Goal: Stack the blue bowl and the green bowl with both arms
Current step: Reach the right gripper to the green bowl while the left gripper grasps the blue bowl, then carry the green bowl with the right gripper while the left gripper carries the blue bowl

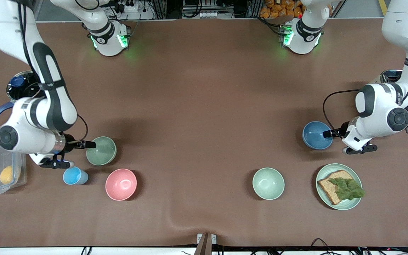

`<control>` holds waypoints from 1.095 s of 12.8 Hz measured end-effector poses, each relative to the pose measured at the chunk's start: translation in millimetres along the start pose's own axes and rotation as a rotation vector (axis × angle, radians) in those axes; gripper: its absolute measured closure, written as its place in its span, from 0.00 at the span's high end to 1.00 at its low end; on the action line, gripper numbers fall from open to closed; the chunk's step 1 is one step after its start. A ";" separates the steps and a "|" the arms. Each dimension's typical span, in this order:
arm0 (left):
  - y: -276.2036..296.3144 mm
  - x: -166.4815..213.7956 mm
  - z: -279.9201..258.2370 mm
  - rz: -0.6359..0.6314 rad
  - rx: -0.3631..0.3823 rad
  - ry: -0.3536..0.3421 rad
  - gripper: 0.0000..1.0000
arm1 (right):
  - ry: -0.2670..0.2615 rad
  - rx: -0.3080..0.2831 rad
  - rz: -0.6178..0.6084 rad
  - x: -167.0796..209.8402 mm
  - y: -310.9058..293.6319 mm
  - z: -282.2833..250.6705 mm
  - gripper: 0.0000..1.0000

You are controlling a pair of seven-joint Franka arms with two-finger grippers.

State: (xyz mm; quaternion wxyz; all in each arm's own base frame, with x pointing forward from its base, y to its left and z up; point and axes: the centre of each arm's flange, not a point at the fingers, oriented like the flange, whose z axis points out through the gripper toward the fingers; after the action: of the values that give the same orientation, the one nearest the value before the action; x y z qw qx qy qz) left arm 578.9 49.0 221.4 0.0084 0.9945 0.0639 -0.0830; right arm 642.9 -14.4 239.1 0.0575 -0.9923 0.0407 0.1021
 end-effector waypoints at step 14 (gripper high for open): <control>1.6 1.5 1.3 0.011 0.008 0.003 0.05 | -0.002 0.017 0.006 17.5 -8.8 33.8 0.05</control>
State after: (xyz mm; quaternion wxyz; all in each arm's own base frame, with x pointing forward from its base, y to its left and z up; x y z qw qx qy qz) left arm 580.3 47.6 219.9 0.0050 0.9949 0.0580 -0.0819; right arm 654.2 -2.8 203.6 0.0656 -0.9915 0.0446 0.1027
